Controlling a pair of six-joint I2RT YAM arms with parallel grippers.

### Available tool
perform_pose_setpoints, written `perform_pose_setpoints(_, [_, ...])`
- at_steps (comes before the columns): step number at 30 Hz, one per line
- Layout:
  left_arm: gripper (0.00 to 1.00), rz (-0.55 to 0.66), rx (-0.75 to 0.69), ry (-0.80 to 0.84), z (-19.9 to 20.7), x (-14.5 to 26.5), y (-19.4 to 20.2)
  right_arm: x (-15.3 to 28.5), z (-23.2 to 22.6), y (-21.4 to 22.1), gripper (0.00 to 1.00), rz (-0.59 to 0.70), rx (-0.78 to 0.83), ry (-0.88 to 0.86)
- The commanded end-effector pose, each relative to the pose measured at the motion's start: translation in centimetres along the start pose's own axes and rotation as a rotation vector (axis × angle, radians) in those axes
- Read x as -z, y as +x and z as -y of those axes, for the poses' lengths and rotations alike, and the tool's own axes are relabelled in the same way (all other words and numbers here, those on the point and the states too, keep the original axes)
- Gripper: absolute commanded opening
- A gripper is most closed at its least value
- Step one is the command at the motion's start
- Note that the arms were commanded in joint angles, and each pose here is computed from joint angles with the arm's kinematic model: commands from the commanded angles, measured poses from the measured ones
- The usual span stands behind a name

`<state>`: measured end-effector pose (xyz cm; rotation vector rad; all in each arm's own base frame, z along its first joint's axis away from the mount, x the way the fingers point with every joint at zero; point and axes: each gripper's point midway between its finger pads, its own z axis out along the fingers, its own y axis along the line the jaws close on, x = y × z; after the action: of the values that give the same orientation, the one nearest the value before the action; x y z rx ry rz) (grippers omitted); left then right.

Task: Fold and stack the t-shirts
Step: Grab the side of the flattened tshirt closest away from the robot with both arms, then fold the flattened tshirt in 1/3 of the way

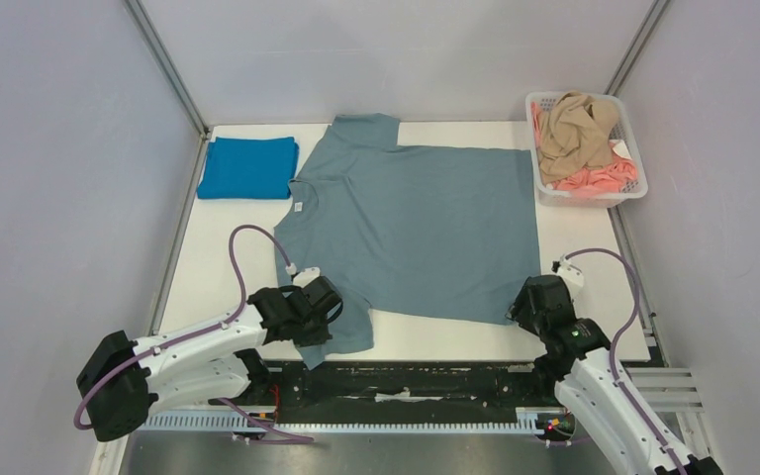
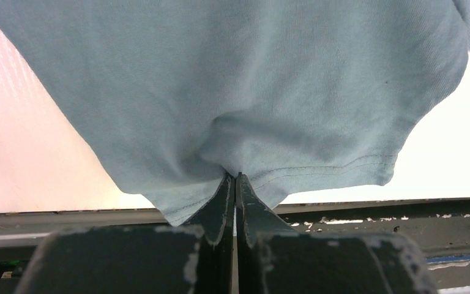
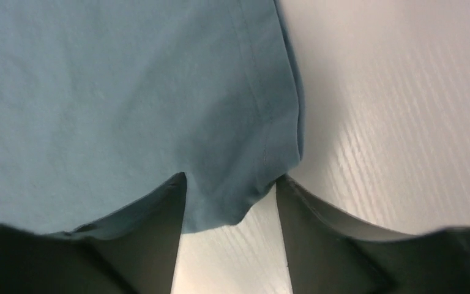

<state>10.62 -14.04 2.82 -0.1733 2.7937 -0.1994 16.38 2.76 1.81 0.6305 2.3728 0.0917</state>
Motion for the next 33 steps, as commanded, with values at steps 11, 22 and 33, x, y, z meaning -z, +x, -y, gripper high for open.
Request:
perform_pose_setpoints(11, [0.02, 0.149, -0.027, 0.020, 1.7, 2.3, -4.2, -0.1, -1.3, -2.4, 0.00, 0.074, 0.034, -0.027])
perform_pose_setpoints(22, [0.02, 0.237, -0.025, 0.044, 4.3, 4.4, -11.1, 0.9, -4.9, -7.8, 0.00, 0.183, 0.092, -0.086])
perform_pose_setpoints(33, [0.02, 0.363, 0.105, 0.083, 6.0, 5.1, -20.9, -0.1, -7.3, -12.9, 0.00, 0.293, 0.062, -0.067])
